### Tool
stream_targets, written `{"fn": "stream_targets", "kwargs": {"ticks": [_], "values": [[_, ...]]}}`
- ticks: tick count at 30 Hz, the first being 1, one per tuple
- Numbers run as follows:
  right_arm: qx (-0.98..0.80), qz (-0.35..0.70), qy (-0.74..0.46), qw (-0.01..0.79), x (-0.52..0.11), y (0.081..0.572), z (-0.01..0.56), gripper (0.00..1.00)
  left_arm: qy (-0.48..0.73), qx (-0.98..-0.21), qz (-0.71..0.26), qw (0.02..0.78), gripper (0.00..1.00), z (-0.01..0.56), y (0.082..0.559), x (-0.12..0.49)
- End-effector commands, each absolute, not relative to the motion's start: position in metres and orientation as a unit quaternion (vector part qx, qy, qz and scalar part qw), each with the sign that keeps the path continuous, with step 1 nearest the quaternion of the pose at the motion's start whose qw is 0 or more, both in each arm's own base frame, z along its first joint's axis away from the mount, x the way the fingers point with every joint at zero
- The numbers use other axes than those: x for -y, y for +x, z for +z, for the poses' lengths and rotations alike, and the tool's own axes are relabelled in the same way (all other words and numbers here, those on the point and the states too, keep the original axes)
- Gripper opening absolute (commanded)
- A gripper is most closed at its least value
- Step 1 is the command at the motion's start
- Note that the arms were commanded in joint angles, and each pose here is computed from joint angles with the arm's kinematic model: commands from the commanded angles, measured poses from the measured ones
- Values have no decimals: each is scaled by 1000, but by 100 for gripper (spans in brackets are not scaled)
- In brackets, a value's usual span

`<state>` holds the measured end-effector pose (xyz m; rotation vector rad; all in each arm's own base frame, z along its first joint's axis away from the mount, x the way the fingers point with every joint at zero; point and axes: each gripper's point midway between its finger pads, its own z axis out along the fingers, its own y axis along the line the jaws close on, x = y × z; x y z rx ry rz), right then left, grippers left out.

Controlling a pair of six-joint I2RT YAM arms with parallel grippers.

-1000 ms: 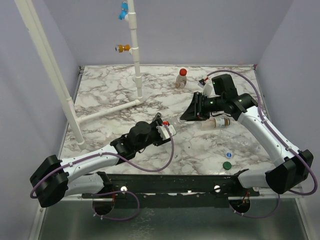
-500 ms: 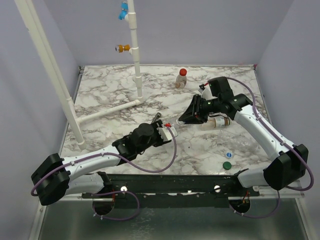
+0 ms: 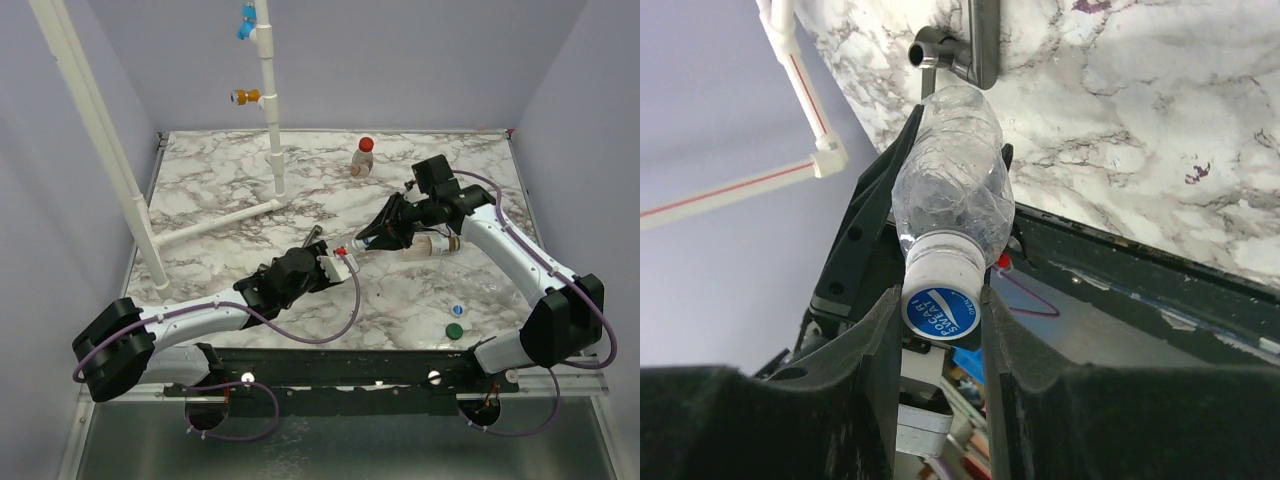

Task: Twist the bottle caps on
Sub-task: Screw the bottle cap onto the plastic bottle.

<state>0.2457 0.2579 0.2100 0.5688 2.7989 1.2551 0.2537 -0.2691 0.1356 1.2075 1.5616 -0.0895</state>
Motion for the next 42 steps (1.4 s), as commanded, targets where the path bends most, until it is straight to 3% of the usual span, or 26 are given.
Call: {"fn": "stream_targets", "kwargs": {"ticks": [1, 5, 9, 18, 29, 38, 42], "values": [[-907, 316, 270, -68, -242, 221, 175, 7, 388, -577, -95, 713, 0, 256, 275, 301], [-901, 302, 300, -77, -238, 223, 175, 9, 389, -575, -86, 714, 0, 256, 279, 303], [-896, 306, 313, -81, -239, 228, 178, 23, 388, -576, -85, 714, 0, 254, 280, 304], [-903, 296, 310, -25, -232, 249, 199, 38, 387, -596, -95, 698, 0, 238, 281, 308], [-915, 262, 306, 7, -219, 261, 209, 45, 367, -620, -126, 682, 0, 222, 289, 329], [-916, 263, 294, 74, -209, 276, 234, 82, 361, -624, -147, 678, 0, 212, 288, 336], [-911, 281, 272, 130, -206, 287, 256, 93, 368, -624, -157, 672, 0, 207, 286, 340]]}}
